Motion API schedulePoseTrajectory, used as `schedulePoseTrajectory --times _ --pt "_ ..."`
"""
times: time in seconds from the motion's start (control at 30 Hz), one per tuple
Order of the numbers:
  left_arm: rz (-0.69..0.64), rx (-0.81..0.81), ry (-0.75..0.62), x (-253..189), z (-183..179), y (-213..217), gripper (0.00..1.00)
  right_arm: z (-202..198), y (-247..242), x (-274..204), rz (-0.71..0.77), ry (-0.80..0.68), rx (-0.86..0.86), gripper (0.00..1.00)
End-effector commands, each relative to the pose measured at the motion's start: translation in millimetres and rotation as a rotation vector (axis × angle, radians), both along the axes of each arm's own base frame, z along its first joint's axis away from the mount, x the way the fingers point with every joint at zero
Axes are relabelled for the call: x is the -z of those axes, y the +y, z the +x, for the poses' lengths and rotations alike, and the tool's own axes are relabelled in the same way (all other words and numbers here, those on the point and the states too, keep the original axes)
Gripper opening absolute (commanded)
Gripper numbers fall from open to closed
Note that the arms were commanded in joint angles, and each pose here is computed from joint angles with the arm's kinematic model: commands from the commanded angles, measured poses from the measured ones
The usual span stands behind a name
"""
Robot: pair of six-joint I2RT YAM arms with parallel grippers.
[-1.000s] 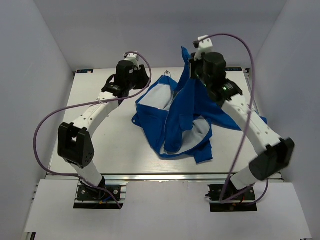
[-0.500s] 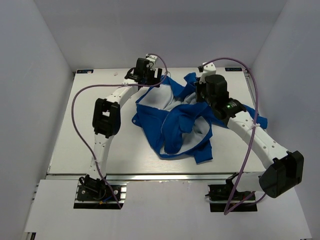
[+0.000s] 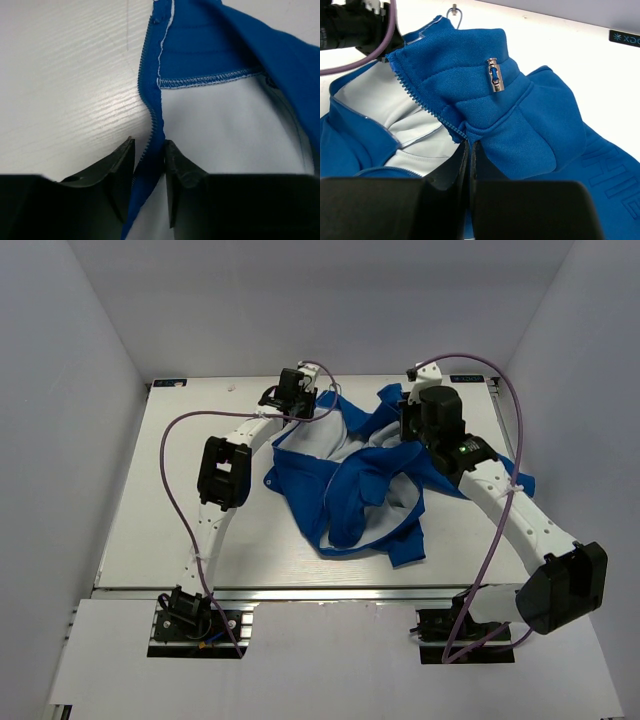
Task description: Zip up the jacket
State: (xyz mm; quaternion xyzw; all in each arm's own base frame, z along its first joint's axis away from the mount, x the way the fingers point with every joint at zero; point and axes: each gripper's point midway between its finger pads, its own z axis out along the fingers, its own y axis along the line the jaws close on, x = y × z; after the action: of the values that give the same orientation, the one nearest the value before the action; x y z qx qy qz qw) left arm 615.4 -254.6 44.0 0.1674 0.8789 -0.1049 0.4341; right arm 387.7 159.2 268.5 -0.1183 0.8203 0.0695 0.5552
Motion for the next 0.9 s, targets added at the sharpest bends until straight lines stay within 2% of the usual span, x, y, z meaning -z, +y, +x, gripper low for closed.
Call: schedulePoseTrajectory --times 0.0,0.03,0.07,0.1,0.17,0.27,0.3,0.37,0.4,0.5,0.53,0.6,0.63,0.73,0.77,0.83,0.87 --pt "-0.069 0.029 -0.05 -19 8 -14 0.38 7 -11 -4 0.025 -0.006 0.037 0.0" --pt "-0.079 0.031 -0.059 -22 9 -15 0.29 7 -13 -4 0.026 -0.008 0.043 0.0" --pt "-0.089 0.025 -0.076 -31 11 -16 0.1 8 -17 -6 0.027 -0.012 0.054 0.0" --pt "-0.084 -0.003 -0.091 -37 14 -12 0.01 9 -21 -6 0.026 -0.013 0.066 0.0" --pt "-0.087 -0.039 -0.127 -53 18 -7 0.0 9 -30 -12 0.032 -0.025 0.091 0.0" --pt "-0.082 -0.126 -0.211 -104 18 10 0.0 8 -46 -36 0.031 -0.085 0.137 0.0" --pt "-0.091 -0.172 -0.279 -147 16 20 0.0 7 -56 -49 0.025 -0.122 0.177 0.0" --pt "-0.092 -0.211 -0.328 -183 6 32 0.0 5 -66 -81 0.018 -0.207 0.212 0.0" --pt "-0.118 -0.227 -0.398 -235 -6 40 0.0 -1 -74 -100 0.024 -0.257 0.237 0.0" --pt "-0.139 -0.266 -0.478 -302 -37 58 0.0 -21 -87 -160 0.045 -0.407 0.252 0.0" --pt "-0.166 -0.273 -0.54 -347 -63 68 0.0 -30 -91 -180 0.056 -0.456 0.256 0.0" --pt "-0.198 -0.263 -0.599 -390 -96 73 0.0 -55 -102 -217 0.078 -0.555 0.26 0.0" --pt "-0.245 -0.262 -0.686 -441 -133 86 0.0 -67 -106 -231 0.085 -0.595 0.254 0.0" --pt "-0.313 -0.214 -0.775 -490 -194 90 0.0 -114 -119 -283 0.137 -0.738 0.233 0.0" --pt "-0.373 -0.165 -0.839 -522 -235 96 0.0 -129 -123 -300 0.159 -0.786 0.229 0.0" --pt "-0.453 -0.121 -0.906 -553 -274 105 0.0 -166 -131 -328 0.199 -0.884 0.202 0.0" --pt "-0.504 -0.074 -0.96 -577 -309 114 0.0 -183 -134 -345 0.219 -0.934 0.186 0.0"
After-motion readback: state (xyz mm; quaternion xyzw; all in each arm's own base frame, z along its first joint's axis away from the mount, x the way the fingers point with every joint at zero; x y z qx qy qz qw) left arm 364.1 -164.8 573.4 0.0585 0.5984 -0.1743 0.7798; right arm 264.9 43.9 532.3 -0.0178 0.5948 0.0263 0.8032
